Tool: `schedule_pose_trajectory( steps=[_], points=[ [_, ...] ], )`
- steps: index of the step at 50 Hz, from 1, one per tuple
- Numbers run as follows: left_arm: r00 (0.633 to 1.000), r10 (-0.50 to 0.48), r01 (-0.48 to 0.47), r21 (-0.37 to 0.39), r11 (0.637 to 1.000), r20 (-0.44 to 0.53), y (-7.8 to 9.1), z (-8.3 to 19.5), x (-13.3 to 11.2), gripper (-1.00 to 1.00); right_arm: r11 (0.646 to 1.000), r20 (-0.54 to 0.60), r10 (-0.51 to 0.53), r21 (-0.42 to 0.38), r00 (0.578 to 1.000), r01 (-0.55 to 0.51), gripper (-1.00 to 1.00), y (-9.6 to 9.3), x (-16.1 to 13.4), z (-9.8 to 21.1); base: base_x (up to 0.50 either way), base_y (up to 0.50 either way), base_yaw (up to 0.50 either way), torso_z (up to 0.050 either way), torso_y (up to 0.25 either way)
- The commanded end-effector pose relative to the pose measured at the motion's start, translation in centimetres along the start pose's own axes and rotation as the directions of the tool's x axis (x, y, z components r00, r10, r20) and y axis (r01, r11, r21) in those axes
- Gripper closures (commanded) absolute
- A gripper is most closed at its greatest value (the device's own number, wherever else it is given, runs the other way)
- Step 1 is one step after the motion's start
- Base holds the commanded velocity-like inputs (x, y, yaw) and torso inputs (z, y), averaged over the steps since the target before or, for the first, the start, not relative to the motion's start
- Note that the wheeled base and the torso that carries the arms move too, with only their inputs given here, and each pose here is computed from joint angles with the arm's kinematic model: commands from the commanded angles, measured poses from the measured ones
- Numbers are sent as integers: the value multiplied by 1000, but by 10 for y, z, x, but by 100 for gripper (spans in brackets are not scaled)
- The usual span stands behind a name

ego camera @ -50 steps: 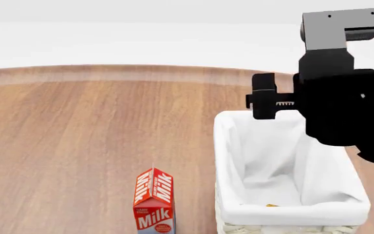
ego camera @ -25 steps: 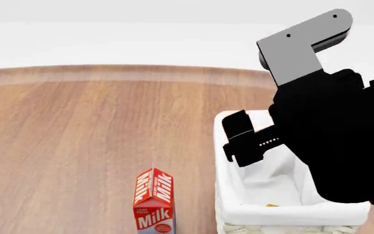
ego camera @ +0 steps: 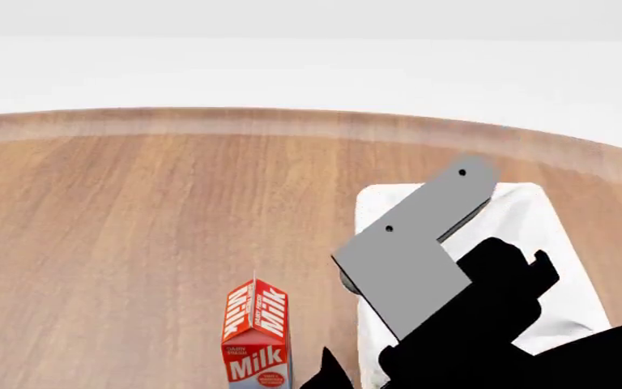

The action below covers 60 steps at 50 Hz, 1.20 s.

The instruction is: Pick up the alphabet soup and the tomato sauce, and put them in the basket.

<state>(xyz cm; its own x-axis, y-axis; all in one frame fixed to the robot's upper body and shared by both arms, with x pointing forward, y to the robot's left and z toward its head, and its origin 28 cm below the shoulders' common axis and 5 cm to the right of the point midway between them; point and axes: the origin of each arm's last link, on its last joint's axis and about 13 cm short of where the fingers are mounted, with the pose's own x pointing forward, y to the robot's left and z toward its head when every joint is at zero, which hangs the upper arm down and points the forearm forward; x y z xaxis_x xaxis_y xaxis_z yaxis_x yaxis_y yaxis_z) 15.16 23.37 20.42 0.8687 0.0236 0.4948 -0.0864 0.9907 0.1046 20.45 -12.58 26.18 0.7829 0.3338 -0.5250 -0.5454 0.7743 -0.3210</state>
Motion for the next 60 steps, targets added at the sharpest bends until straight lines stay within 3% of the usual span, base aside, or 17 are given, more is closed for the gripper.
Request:
schedule_pose_trajectory(
  steps=[1,9,16,27,39,52,60],
  points=[
    [1000,-4,4,3,1000,1,-1,1,1,-100,990,-34,111,-86,993,-114,-100,20,-12,-20,0,0,0,0,0],
    [1000,-4,4,2,1000,3,-1,2,1,-100,969,-66,193,-144,979,-200,-100,27,-25,-24,0,0,0,0,0],
    [1000,-6,6,0,1000,3,-1,3,1,-100,925,-89,301,-216,949,-314,-100,44,-27,-43,0,0,0,0,0],
    [1000,-3,3,-1,1000,4,0,4,-1,-100,880,-102,373,-275,922,-386,-100,60,-28,-57,0,0,0,0,0],
    [1000,-2,2,0,1000,1,0,2,-1,-100,855,-130,398,-306,908,-419,-100,72,-32,-68,0,0,0,0,0],
    [1000,-3,3,1,1000,1,-1,2,1,-100,881,-255,360,-223,898,-416,-100,85,-28,-89,0,0,0,0,0],
    [1000,-3,3,1,1000,2,-1,2,1,-100,890,-232,381,-172,895,-423,-100,88,-30,-87,0,0,0,0,0]
  ],
)
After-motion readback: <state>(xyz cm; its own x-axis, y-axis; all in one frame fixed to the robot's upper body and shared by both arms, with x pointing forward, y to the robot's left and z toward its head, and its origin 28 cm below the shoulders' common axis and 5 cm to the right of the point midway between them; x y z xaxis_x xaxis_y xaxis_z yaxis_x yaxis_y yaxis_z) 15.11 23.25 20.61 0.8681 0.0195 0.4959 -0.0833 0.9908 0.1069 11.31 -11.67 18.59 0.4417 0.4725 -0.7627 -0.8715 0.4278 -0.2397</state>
